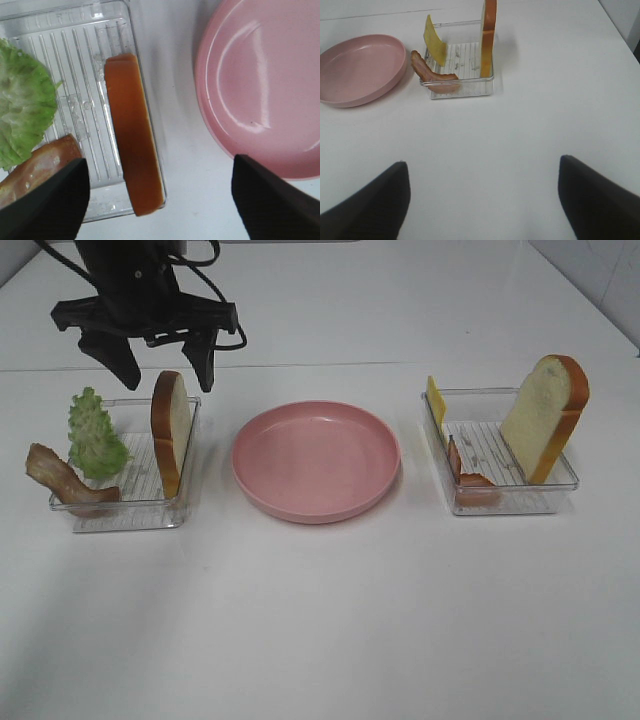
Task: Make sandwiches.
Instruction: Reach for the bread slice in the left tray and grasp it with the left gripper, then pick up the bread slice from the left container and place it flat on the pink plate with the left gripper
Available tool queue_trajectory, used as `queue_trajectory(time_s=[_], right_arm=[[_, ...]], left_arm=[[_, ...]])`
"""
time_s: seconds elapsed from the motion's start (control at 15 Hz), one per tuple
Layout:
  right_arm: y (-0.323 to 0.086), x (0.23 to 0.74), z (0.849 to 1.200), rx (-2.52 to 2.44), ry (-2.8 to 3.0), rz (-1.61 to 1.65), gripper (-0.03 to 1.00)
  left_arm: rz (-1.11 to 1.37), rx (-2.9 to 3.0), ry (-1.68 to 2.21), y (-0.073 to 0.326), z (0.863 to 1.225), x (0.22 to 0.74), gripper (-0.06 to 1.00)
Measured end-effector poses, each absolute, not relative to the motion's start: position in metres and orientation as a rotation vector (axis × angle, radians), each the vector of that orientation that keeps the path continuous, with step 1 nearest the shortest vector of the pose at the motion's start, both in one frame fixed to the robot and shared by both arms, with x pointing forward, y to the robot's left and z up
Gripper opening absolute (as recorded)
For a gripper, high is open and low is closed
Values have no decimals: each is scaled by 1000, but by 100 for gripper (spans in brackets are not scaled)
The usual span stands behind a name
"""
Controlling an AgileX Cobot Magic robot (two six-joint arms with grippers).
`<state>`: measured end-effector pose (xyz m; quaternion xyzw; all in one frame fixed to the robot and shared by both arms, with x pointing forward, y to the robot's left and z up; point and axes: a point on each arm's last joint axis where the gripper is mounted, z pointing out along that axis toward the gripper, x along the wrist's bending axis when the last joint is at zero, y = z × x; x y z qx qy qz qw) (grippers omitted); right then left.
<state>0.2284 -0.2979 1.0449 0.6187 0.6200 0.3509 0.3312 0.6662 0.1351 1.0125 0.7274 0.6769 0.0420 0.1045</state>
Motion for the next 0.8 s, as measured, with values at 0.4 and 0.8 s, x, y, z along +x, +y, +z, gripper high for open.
queue_trajectory(time_s=[0.4,0.8], right_arm=[[-298,228,1045,1617,1621,917,76],[-298,228,1045,1617,1621,917,76]], left_arm=[[116,2217,2051,135,975,674,69],[132,2215,2044,135,974,676,19]])
